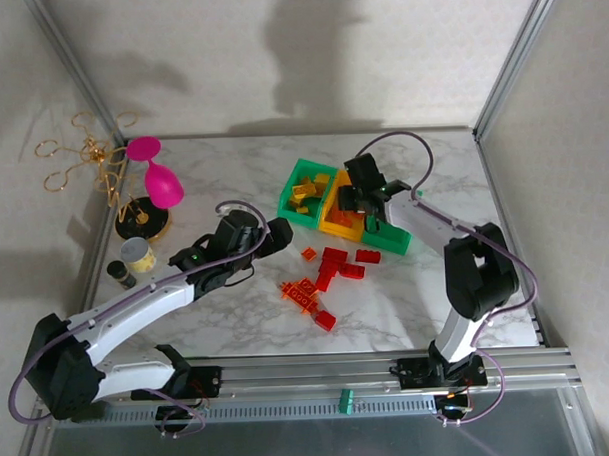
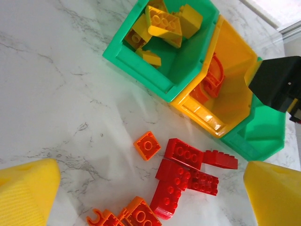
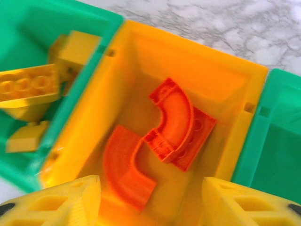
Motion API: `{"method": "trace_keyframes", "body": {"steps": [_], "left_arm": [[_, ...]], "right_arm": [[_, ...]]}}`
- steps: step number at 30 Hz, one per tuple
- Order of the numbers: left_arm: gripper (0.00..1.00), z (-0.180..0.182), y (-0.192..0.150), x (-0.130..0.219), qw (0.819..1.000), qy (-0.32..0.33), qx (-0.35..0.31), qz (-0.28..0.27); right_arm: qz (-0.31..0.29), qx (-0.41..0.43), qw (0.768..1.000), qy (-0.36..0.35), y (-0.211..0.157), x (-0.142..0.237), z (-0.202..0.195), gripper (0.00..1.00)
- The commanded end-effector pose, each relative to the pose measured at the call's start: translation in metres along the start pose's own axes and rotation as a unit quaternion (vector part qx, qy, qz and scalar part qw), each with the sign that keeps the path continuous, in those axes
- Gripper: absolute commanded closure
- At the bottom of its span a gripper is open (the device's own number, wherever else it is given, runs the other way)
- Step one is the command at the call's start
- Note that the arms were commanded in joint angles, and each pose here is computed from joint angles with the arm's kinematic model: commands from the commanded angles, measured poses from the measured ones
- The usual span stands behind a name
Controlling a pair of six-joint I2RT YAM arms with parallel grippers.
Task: Sort the legos into containers by color
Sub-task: Place the lego in the container, then pick up the lego from the center of the table.
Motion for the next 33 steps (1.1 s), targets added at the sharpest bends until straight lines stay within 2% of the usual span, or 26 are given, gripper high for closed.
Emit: {"method": "trace_keyframes", "body": {"steps": [1, 6, 9, 15, 21, 33], "left_arm": [[0.00, 0.009, 0.000, 0.011, 1.000, 0.014, -0.005, -0.008], [0.00, 0.033, -0.003, 0.019, 0.999, 0.041, 0.001, -0.018], [0.00, 0.050, -0.006, 0.022, 0.998, 0.060, 0.005, -0.023], [0.00, 0.070, -0.012, 0.023, 0.997, 0.071, 0.032, -0.027], [0.00, 0.078, -0.014, 0.023, 0.995, 0.080, 0.047, -0.032], [0.00, 0.089, -0.013, 0.024, 0.993, 0.097, 0.045, -0.045]], "right_arm": [[-0.001, 0.023, 0.999, 0.044, -0.009, 0.025, 0.027, 0.41], [0.019, 0.050, 0.996, 0.076, -0.041, 0.038, 0.066, 0.38], [0.028, 0.080, 0.991, 0.105, -0.063, 0.045, 0.102, 0.37], [0.052, 0.130, 0.978, 0.153, -0.085, 0.030, 0.141, 0.34], [0.075, 0.165, 0.976, 0.124, -0.090, 0.003, 0.145, 0.34], [0.101, 0.199, 0.971, 0.082, -0.103, -0.031, 0.148, 0.42]]}}
Point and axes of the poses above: each hand's point on the last joint's axis, 136 mm out from that joint toward the fingers, its own x axis back along the fingers, its own z axis along the line the jaws close on, y = z × x, the point moved 2 cm from there along x, back along the fingers, and after that the axes turned 12 degrees about x, right-handed, at the moved point
